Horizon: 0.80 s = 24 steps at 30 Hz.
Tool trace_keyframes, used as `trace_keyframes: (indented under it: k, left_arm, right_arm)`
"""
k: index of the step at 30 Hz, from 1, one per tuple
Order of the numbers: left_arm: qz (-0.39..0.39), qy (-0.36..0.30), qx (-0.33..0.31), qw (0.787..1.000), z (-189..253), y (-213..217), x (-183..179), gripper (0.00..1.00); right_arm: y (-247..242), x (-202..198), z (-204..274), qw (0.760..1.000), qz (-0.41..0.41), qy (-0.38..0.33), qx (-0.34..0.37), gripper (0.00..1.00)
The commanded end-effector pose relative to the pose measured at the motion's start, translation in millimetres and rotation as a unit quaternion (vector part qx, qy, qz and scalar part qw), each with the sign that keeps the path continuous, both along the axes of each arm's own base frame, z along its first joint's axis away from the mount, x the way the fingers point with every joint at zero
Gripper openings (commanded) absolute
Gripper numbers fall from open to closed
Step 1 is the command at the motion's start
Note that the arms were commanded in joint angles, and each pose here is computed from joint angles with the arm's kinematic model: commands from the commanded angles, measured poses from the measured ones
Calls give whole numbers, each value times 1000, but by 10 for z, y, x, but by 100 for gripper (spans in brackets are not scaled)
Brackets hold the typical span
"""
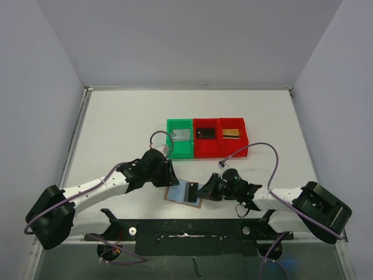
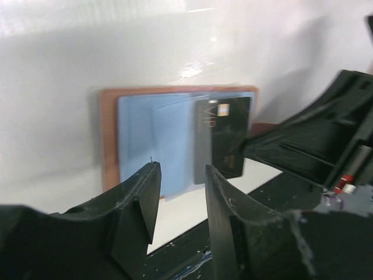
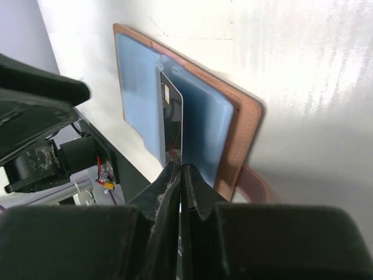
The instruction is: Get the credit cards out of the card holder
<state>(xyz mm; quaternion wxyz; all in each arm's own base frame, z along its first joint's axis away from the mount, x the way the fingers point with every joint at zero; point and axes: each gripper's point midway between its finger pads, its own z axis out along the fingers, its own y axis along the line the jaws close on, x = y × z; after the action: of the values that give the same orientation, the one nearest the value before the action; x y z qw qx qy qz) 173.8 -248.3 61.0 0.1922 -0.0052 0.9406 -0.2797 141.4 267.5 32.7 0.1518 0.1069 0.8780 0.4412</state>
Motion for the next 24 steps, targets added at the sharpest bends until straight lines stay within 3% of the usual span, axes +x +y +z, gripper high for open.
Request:
trace_keyframes:
  k: [1, 4, 14, 18, 24]
  left_arm:
    - [-53, -44, -82, 994, 429, -338, 75, 35]
    - [-87, -28, -91, 992, 340, -479, -26, 33]
    - [-71, 24, 41, 996, -333, -292, -96, 11]
    - [-74, 33, 62, 995, -454, -214, -144, 7]
    - [-80, 33, 82, 993, -536, -136, -173, 5]
  right_arm:
    - [11, 113, -9, 1000, -4, -13, -22, 2]
    - [45, 136, -4, 1000, -3, -14, -19, 2]
    - [47, 161, 21, 1000, -10, -18, -11, 3]
    - [67, 171, 59, 1000, -13, -21, 2, 22]
    - [100, 223, 85, 999, -29, -22, 21, 32]
